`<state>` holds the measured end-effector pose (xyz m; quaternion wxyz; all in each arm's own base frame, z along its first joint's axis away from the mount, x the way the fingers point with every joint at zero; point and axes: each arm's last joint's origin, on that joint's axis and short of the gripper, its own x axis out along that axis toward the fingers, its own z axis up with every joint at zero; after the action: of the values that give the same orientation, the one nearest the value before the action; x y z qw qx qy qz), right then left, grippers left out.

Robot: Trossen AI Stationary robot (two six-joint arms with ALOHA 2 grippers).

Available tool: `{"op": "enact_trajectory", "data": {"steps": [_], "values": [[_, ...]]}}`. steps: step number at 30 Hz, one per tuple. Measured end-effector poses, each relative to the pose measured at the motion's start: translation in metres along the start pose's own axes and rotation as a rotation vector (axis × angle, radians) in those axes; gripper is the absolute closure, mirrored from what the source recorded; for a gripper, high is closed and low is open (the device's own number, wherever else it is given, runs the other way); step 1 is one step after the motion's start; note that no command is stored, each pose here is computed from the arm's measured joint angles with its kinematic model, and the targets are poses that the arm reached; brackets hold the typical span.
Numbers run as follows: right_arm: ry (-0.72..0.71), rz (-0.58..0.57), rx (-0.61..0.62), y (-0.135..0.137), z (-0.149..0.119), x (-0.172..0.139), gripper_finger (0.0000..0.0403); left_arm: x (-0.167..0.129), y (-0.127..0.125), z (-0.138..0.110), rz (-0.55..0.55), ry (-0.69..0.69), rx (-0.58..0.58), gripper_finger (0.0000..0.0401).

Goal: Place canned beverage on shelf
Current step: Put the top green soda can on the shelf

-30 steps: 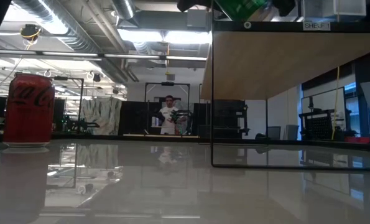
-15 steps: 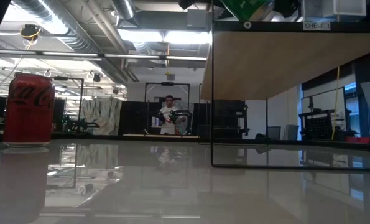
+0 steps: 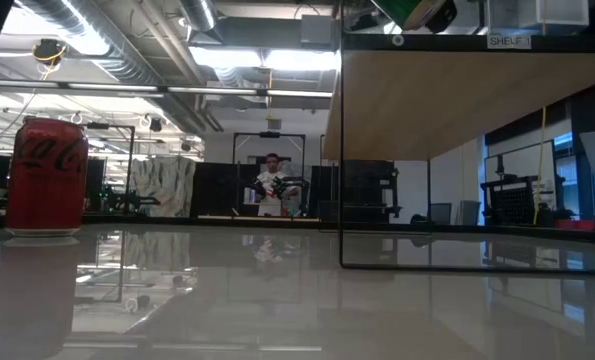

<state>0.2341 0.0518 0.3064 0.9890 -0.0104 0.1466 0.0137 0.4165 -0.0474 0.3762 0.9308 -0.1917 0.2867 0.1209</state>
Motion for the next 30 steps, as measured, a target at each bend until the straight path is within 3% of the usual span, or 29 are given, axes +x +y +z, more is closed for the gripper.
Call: {"op": "enact_trajectory", "data": {"steps": [10, 19, 30], "values": [[0.014, -0.002, -0.003, 0.001, -0.002, 0.004, 0.0022, 0.000, 0.000, 0.000, 0.001, 0.001, 0.008, 0.0104], [0.012, -0.001, -0.001, 0.001, -0.002, 0.004, 0.0111, 0.000, 0.001, 0.000, 0.007, 0.003, 0.013, 0.0098], [-0.041, 0.018, 0.010, -0.003, 0.007, -0.019, 0.0111, -0.001, -0.002, 0.004, -0.015, -0.043, 0.047, 0.0098]]}}
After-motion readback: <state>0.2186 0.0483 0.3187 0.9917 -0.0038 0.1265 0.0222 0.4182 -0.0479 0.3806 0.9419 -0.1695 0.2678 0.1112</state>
